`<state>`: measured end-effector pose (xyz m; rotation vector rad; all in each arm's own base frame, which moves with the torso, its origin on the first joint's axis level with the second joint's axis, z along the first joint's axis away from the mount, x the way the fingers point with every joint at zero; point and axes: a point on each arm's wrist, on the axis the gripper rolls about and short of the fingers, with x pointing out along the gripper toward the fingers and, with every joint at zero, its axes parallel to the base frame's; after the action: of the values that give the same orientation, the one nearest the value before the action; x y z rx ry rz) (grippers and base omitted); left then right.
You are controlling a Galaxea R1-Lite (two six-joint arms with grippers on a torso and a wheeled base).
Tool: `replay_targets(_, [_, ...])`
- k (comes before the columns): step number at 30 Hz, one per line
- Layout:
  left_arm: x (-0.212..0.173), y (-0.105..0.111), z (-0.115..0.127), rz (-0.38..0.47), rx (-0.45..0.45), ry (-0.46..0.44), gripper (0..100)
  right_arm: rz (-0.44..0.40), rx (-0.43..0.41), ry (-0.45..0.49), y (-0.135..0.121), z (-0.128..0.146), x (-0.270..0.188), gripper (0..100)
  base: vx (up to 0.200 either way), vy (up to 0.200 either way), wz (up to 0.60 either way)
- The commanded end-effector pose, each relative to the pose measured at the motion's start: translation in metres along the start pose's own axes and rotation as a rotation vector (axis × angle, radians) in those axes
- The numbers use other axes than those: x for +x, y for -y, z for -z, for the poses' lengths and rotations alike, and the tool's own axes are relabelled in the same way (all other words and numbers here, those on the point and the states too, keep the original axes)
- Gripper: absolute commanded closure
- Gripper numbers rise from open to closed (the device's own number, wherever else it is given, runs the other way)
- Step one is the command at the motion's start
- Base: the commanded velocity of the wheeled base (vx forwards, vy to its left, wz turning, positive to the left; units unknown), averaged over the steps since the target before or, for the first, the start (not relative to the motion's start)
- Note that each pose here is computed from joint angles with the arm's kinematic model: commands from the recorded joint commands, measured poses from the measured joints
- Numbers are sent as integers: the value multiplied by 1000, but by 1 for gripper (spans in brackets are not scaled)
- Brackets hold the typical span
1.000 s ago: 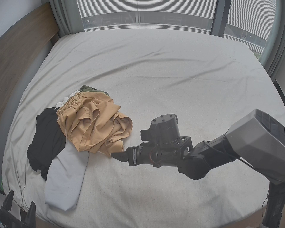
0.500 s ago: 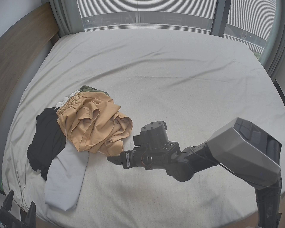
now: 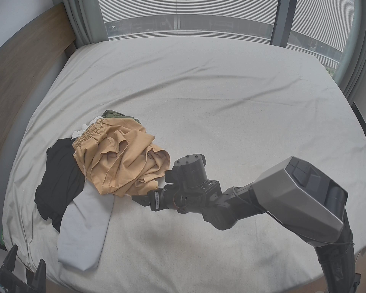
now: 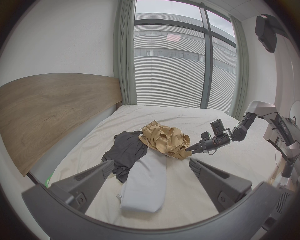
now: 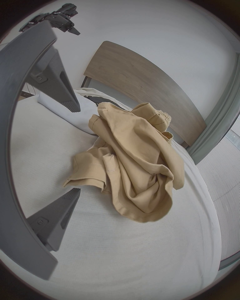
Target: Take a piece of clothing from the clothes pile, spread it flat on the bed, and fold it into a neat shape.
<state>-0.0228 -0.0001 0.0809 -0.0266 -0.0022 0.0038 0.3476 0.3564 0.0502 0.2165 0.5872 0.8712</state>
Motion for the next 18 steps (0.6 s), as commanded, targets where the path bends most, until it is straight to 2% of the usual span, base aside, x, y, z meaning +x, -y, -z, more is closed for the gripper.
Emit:
replay_targets(1, [0, 0, 5, -1, 1, -2, 0, 3, 1, -9, 4, 7, 9, 0, 0, 0, 0])
replay_targets(9, [0, 0, 5, -1, 1, -2, 0, 2, 2, -4, 5, 6, 10, 0, 0, 0, 0])
replay_targets(10, [0, 0, 5, 1, 1, -2, 0, 3, 3, -9, 6, 9, 12, 100, 0, 0, 0])
replay_targets(18, [0, 0, 5, -1, 1, -2, 0, 33, 8, -3, 12, 15, 19, 100, 0, 0, 0])
